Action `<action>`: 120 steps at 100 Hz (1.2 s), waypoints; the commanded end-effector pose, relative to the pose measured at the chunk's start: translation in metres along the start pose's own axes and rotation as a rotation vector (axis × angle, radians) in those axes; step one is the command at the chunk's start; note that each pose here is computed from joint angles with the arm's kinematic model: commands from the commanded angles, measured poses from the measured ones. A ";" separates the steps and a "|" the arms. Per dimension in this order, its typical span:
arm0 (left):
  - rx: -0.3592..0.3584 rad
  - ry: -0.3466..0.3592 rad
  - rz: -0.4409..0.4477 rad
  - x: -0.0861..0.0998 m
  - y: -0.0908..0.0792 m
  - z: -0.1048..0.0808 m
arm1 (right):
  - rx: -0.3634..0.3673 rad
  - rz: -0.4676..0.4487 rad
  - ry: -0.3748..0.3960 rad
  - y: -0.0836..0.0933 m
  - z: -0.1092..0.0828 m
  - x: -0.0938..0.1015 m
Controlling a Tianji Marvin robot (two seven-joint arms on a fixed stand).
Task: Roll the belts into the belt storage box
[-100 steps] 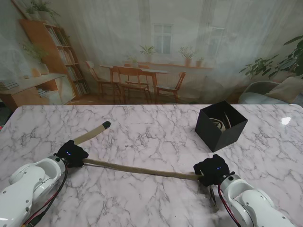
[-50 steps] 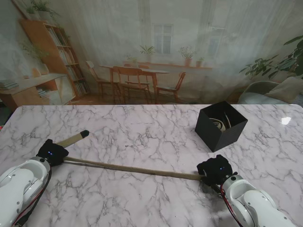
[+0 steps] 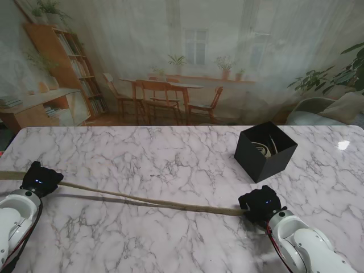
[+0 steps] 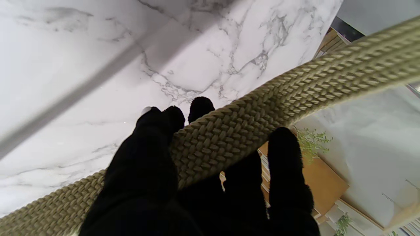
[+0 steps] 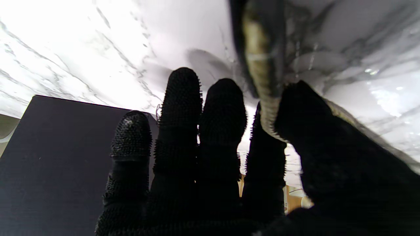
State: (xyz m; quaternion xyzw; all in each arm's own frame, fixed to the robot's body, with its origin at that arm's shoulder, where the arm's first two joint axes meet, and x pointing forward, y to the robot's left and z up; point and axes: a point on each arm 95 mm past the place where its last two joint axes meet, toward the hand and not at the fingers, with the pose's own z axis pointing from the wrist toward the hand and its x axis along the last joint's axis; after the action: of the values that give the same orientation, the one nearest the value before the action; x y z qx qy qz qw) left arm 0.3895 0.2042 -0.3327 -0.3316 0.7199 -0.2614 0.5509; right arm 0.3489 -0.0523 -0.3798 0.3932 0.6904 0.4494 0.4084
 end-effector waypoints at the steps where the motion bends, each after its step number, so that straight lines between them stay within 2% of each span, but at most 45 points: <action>1: -0.052 0.013 -0.008 0.009 0.009 0.003 | 0.015 0.003 -0.011 -0.005 0.000 -0.002; 28: -0.152 0.054 -0.064 0.041 0.023 0.016 | 0.006 0.021 -0.018 -0.007 0.005 0.001; 38: -0.142 0.063 -0.093 0.045 0.023 0.019 | 0.006 0.026 -0.018 -0.007 0.006 0.002; 50: -0.091 0.059 -0.135 0.045 0.017 0.018 | -0.001 0.023 -0.019 -0.007 0.006 0.002; 68: -0.007 0.060 -0.130 0.034 -0.006 0.007 | -0.052 0.023 -0.041 -0.005 0.007 0.001; 89: 0.126 0.083 -0.141 0.028 -0.034 -0.002 | -0.086 0.016 -0.066 -0.004 0.011 0.001; 120: 0.299 0.158 -0.143 0.036 -0.088 -0.015 | -0.135 -0.047 -0.154 -0.006 0.019 0.005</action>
State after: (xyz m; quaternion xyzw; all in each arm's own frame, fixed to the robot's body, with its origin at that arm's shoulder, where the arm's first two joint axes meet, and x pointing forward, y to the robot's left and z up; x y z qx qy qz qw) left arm 0.3846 0.1348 -0.2949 -0.2855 0.6921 -0.4128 0.5187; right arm 0.3623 -0.0454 -0.3900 0.3812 0.6343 0.4578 0.4927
